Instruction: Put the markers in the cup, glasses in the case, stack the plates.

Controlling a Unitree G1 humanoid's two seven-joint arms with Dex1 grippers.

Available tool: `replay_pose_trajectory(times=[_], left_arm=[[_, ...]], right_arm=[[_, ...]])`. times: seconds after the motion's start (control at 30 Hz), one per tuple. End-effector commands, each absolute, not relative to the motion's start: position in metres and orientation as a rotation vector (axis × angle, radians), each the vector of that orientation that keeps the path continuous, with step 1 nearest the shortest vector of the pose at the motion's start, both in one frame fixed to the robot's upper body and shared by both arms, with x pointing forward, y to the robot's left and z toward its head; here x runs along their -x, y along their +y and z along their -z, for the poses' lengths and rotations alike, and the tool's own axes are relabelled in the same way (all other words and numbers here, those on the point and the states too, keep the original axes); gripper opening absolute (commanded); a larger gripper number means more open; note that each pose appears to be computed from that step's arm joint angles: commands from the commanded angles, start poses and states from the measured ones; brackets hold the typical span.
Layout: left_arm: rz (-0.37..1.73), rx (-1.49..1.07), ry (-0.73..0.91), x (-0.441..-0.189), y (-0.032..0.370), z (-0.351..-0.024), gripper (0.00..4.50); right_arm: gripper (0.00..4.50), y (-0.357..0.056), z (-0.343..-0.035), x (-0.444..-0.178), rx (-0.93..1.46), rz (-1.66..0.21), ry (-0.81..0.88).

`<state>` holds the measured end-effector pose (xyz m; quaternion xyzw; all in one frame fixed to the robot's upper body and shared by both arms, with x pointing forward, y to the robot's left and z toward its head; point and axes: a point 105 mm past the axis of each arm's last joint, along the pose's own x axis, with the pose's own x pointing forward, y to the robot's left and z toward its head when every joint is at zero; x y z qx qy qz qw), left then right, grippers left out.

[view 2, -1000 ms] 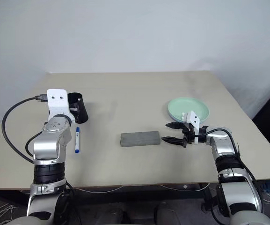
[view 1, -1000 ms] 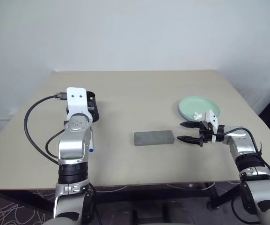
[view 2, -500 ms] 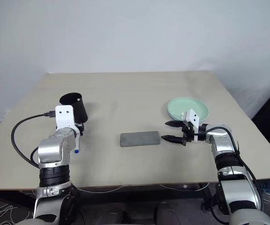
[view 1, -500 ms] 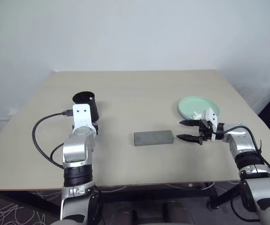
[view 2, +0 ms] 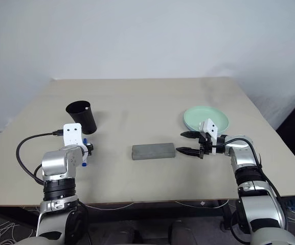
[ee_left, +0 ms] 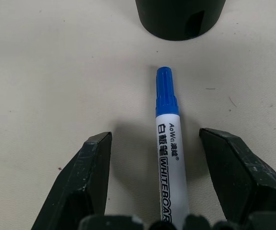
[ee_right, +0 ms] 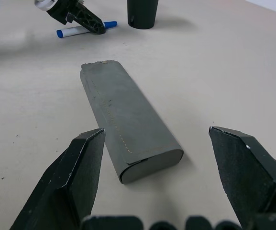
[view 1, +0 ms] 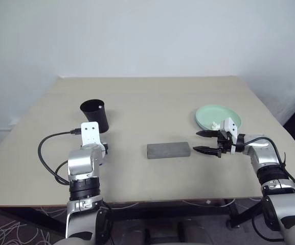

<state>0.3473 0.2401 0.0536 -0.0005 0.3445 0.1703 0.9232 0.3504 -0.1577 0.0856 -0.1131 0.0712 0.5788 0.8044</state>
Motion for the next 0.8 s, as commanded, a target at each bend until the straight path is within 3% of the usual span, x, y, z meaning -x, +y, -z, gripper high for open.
replay_pose_trajectory(times=[0.03, 0.2, 0.4, 0.53, 0.8], left_arm=[[-0.351, 0.032, 0.684, -0.352, 0.242, -0.06, 1.83], [-0.347, 0.061, 0.672, -0.353, 0.242, -0.061, 0.13], [-0.263, 0.013, 0.6, -0.364, 0.232, -0.074, 0.13], [-0.034, -0.152, 0.424, -0.381, 0.2, -0.104, 0.13], [0.184, -0.321, 0.07, -0.401, 0.173, -0.16, 0.13]], right_arm=[[3.76, -0.157, -0.097, -0.354, 0.257, -1.232, 0.103], [3.76, -0.157, -0.097, -0.355, 0.258, -1.231, 0.104], [3.76, -0.157, -0.098, -0.355, 0.26, -1.23, 0.103], [3.76, -0.157, -0.098, -0.356, 0.26, -1.232, 0.104], [3.76, -0.155, -0.098, -0.357, 0.261, -1.233, 0.1]])
